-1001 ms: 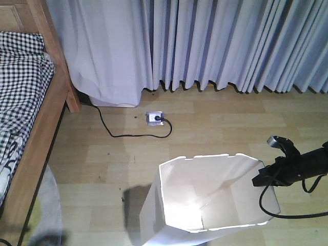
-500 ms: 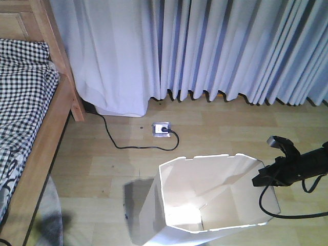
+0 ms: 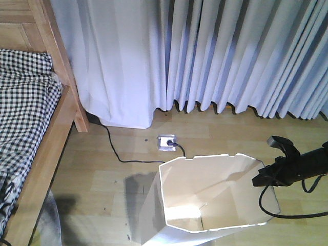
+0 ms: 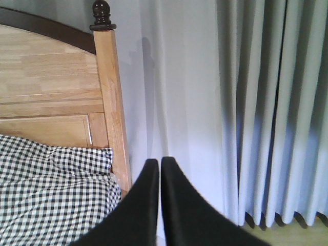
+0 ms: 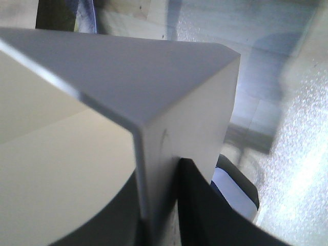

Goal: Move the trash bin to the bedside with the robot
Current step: 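Drive closer to the bed head near the curtains, carrying the bin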

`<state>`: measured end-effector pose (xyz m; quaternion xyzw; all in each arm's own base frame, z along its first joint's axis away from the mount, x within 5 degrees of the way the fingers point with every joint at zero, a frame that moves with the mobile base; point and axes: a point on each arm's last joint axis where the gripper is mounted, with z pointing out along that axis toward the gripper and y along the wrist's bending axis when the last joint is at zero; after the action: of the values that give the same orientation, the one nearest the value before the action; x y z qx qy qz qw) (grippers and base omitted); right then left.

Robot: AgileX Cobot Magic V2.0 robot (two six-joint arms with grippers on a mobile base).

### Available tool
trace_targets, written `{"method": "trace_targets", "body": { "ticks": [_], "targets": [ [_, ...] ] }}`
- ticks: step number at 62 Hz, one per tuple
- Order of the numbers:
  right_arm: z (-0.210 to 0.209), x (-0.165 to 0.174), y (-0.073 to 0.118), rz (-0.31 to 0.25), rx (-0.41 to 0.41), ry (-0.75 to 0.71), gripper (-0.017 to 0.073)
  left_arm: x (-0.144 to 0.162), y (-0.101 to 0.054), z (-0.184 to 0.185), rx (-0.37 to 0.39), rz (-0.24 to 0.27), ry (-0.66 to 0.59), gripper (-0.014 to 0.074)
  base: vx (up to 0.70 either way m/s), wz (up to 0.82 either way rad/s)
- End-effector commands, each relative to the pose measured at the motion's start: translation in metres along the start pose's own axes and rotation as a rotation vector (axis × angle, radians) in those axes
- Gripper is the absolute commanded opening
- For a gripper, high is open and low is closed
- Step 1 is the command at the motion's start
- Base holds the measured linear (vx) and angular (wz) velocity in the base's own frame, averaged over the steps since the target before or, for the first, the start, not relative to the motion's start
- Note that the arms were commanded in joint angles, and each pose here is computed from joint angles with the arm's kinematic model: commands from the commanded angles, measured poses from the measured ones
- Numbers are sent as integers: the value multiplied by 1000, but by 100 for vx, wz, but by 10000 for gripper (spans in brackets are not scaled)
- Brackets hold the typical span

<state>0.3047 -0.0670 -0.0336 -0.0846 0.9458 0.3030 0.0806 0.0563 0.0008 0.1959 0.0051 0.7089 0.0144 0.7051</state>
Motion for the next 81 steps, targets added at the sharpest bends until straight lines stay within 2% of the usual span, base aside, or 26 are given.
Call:
{"method": "trace_targets", "body": {
  "ticks": [1, 48, 81],
  "targets": [
    [-23, -18, 29, -1, -210, -84, -3, -3, 0, 0, 7, -23, -69, -6, 19, 1],
    [-23, -18, 29, -1, -210, -84, -3, -3, 0, 0, 7, -23, -69, -6, 18, -3],
    [-23, -18, 29, -1, -210, -84, -3, -3, 0, 0, 7, -23, -69, -6, 6, 2]
  ]
}}
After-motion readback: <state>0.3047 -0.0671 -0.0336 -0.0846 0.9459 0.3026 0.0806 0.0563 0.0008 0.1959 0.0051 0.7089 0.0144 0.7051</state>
